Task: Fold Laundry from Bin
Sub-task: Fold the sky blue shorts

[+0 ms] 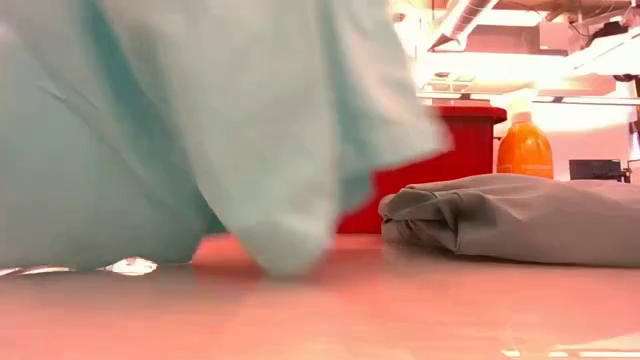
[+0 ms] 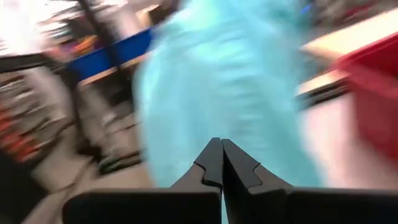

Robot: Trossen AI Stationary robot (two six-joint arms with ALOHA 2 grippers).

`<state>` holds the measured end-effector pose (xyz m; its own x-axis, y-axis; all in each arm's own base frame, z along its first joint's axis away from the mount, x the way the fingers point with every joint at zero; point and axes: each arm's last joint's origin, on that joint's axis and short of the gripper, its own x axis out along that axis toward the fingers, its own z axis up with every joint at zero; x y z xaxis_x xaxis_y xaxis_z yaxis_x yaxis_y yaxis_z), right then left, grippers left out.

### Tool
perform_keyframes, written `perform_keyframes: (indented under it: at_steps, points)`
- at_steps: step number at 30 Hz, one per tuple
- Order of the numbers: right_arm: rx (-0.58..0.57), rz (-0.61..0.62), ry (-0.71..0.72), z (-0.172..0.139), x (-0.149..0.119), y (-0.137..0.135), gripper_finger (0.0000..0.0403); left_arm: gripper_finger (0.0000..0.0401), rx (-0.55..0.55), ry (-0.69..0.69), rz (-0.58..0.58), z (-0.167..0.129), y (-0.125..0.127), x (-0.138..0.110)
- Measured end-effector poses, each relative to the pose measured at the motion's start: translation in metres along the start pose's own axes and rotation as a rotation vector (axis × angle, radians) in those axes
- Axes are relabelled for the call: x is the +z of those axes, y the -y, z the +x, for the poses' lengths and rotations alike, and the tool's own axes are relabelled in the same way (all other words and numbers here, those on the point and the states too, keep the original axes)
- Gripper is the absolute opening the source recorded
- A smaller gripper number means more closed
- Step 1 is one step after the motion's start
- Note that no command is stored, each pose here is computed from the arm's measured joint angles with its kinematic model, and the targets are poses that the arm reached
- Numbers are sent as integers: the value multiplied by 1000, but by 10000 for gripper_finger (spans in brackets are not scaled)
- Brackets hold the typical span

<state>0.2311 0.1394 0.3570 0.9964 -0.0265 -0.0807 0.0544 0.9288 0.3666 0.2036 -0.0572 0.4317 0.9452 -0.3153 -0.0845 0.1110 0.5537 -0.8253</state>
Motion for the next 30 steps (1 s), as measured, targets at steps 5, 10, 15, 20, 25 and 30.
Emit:
perform_keyframes:
  at_steps: [5,10,15,20,25,30]
  points:
    - [43,1,-69,28,12,39,17,0,44,-26,32,-16,48,25]
    - [363,-14,-218,53,-12,27,16,0,109,-57,85,-40,82,51]
    - [510,-31,-344,66,-52,5,16,0,272,-135,102,-70,90,59]
    - [443,-6,-356,71,-68,-2,25,0,562,-219,79,-97,75,50]
    - [433,7,-342,68,-67,-6,21,0,566,-148,150,-118,71,53]
    - [417,47,-333,68,-64,-5,23,0,554,-51,183,-149,73,59]
